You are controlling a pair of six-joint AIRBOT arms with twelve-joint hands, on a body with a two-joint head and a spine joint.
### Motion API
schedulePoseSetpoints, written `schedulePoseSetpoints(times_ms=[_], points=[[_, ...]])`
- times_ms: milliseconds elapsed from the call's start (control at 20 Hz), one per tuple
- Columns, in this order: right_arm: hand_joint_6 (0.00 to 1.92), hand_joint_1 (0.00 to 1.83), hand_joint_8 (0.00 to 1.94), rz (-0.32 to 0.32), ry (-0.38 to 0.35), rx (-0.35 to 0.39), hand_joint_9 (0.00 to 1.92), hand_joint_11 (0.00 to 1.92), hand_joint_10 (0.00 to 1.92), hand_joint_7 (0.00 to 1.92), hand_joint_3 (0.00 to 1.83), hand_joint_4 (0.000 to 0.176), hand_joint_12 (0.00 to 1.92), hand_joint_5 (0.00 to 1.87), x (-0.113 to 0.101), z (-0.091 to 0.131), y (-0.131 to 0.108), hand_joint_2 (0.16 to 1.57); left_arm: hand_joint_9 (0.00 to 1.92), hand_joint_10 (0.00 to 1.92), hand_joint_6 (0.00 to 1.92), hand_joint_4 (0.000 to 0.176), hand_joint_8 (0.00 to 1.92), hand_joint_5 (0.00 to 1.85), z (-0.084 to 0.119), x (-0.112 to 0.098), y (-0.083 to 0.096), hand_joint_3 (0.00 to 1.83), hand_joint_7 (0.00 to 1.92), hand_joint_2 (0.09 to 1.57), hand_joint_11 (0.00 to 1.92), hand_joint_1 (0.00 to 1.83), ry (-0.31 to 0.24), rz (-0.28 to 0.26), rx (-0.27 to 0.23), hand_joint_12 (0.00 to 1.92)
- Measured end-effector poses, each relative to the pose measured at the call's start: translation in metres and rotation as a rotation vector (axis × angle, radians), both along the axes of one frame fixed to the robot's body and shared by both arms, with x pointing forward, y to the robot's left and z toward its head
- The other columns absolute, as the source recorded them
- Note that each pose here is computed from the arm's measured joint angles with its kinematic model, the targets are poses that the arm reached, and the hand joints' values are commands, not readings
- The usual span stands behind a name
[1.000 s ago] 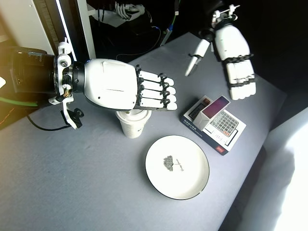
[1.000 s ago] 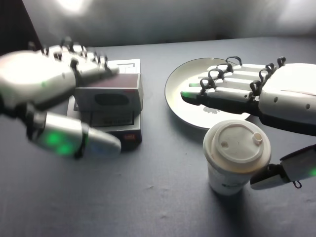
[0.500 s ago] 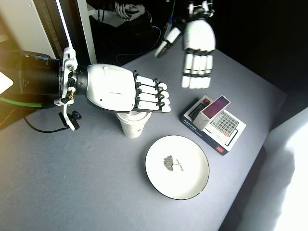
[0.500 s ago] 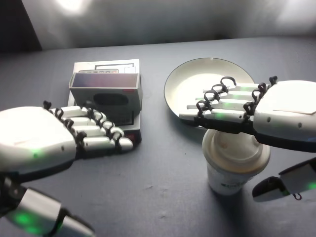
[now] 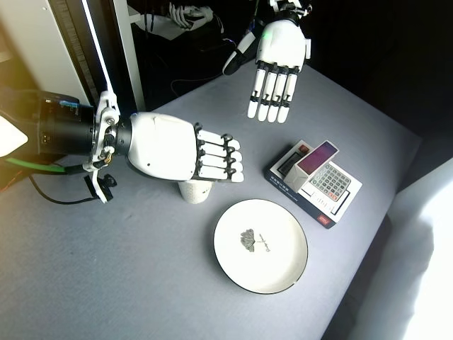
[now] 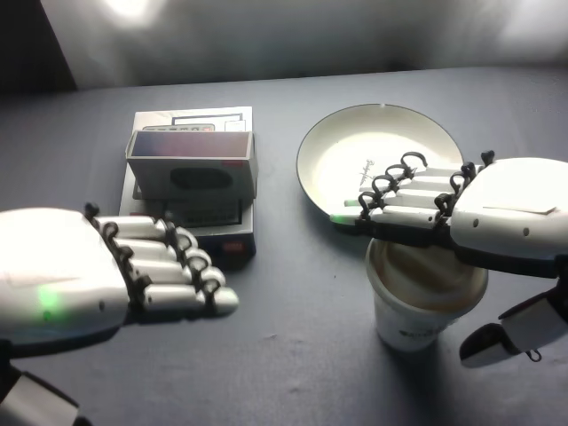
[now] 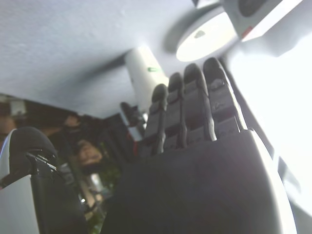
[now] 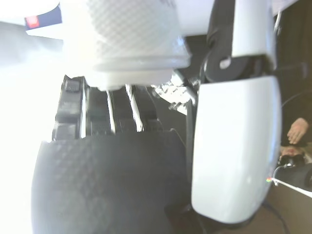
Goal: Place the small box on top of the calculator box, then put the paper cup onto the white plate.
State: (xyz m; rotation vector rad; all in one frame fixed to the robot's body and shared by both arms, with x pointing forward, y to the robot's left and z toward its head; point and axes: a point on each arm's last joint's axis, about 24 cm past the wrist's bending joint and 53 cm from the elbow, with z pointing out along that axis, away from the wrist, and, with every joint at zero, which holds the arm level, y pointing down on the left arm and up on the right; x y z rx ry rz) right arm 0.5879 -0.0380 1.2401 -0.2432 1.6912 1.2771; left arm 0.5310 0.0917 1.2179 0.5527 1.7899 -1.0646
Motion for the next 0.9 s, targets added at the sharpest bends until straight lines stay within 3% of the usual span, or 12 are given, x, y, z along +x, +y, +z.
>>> schedulePoseSetpoints(times_ms=[150,200,250,500,700,800,900], points=[[0.0,1.15,0.0,-0.006,0.001,0.003,0.0,0.04,0.0,0.0,0.03,0.0,0.02,0.0,0.004,0.0,-0.001,0.86,0.19,0.0,0.0,0.0,0.0,0.17,-0.001,-0.004,-0.003,0.0,0.2,0.93,0.0,0.37,-0.006,-0.036,0.037,0.35],[0.0,1.18,0.0,-0.011,0.003,0.006,0.0,0.06,0.0,0.0,0.02,0.0,0.03,0.0,0.006,0.0,-0.002,0.86,0.2,0.0,0.0,0.0,0.0,0.17,0.002,-0.003,-0.002,0.0,0.21,0.93,0.0,0.39,-0.012,-0.035,0.035,0.34],[0.0,1.2,0.0,-0.017,0.008,0.009,0.0,0.01,0.0,0.0,0.01,0.0,0.23,0.0,0.009,0.0,-0.003,0.88,0.2,0.01,0.01,0.0,0.01,0.18,0.005,-0.001,-0.001,0.0,0.22,0.92,0.0,0.4,-0.02,-0.031,0.028,0.34],[0.0,1.21,0.0,-0.021,0.01,0.018,0.0,0.0,0.0,0.0,0.01,0.0,0.26,0.0,0.013,0.0,-0.003,0.92,0.22,0.01,0.01,0.0,0.01,0.21,0.007,0.001,0.001,0.0,0.25,0.94,0.0,0.35,-0.028,-0.035,0.026,0.39],[0.0,1.3,0.0,-0.019,0.009,0.021,0.0,0.0,0.0,0.0,0.01,0.0,0.49,0.0,0.013,0.0,-0.002,0.92,0.19,0.0,0.0,0.0,0.01,0.18,0.007,0.0,0.001,0.0,0.21,0.96,0.0,0.34,-0.032,-0.04,0.03,0.31],[0.0,1.34,0.0,-0.019,0.011,0.022,0.0,0.0,0.0,0.0,0.01,0.0,0.46,0.0,0.014,0.0,-0.002,0.95,0.22,0.01,0.0,0.0,0.01,0.2,0.008,-0.001,-0.001,0.0,0.25,0.96,0.0,0.37,-0.031,-0.041,0.026,0.4],[0.0,1.37,0.0,-0.02,0.023,0.032,0.01,0.0,0.0,0.0,0.02,0.0,0.65,0.0,0.015,0.0,-0.002,0.98,0.24,0.01,0.01,0.0,0.01,0.23,0.011,-0.001,-0.002,0.0,0.27,0.96,0.0,0.35,-0.038,-0.042,0.019,0.46]])
